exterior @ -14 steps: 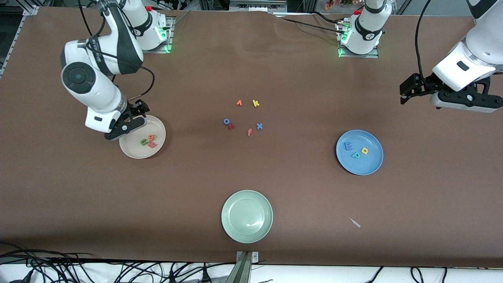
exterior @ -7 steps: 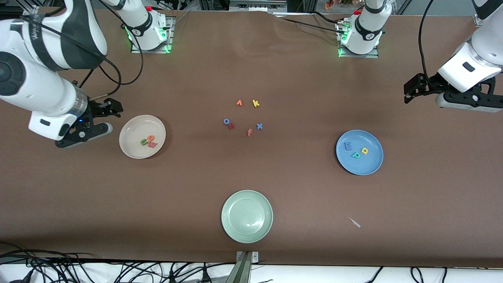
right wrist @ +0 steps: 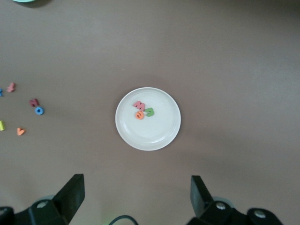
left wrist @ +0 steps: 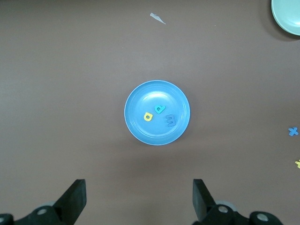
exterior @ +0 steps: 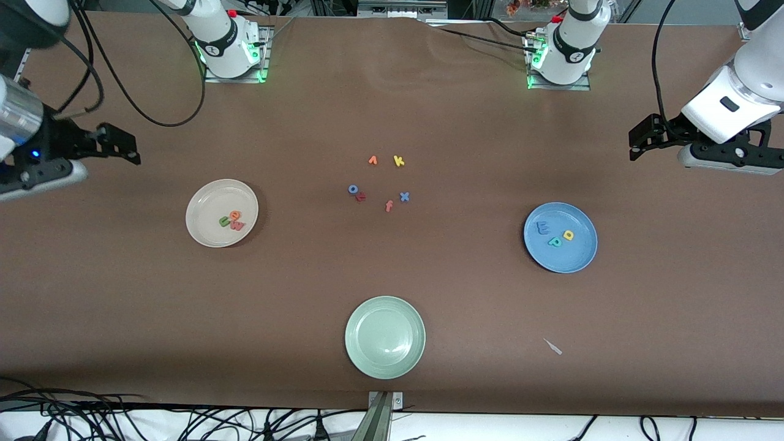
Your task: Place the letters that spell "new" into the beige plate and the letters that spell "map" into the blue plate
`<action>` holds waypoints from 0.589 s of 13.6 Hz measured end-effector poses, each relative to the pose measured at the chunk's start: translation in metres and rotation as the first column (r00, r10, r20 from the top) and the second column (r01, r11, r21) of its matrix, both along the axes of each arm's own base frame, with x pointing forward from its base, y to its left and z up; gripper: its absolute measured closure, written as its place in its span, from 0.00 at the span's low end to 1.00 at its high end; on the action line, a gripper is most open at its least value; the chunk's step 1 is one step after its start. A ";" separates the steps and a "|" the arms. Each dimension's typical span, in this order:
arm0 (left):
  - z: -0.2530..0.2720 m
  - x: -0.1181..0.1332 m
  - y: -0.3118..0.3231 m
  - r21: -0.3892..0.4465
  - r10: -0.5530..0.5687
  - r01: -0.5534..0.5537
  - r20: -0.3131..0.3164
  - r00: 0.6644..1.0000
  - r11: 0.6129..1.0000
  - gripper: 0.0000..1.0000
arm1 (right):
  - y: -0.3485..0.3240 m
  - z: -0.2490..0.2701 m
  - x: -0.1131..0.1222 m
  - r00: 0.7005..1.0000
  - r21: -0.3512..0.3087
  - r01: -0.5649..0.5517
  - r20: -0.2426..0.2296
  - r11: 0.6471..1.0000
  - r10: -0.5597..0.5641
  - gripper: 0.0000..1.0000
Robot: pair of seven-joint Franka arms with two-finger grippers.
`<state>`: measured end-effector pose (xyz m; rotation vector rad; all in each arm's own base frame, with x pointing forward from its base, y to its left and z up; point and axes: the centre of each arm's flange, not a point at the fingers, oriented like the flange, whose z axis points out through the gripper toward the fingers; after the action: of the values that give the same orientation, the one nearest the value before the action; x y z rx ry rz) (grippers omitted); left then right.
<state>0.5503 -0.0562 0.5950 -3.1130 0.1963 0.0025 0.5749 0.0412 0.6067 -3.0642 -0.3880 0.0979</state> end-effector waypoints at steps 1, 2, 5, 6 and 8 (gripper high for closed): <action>0.001 0.000 0.000 0.000 0.000 0.000 0.002 1.000 1.000 0.00 | 0.004 0.008 -0.009 0.999 0.007 0.039 0.005 0.999 -0.039 0.00; 0.001 0.000 0.000 0.000 0.000 0.000 0.002 1.000 1.000 0.00 | 0.009 0.014 -0.016 0.998 0.011 0.066 0.009 0.998 -0.066 0.00; 0.001 0.000 0.000 0.000 0.000 0.000 0.003 1.000 1.000 0.00 | 0.012 0.020 -0.028 0.996 0.013 0.092 0.013 0.996 -0.092 0.00; 0.001 0.000 0.000 0.000 0.000 0.000 0.003 1.000 1.000 0.00 | 0.008 0.020 -0.031 0.995 0.011 0.097 0.012 0.995 -0.097 0.00; 0.002 0.000 0.000 0.000 -0.001 0.001 0.003 1.000 1.000 0.00 | -0.002 0.018 -0.032 0.994 0.008 0.110 0.007 0.994 -0.110 0.00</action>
<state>0.5502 -0.0566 0.5965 -3.1130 0.1973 -0.0023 0.5426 0.0396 0.6246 -3.0713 -0.2185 0.0804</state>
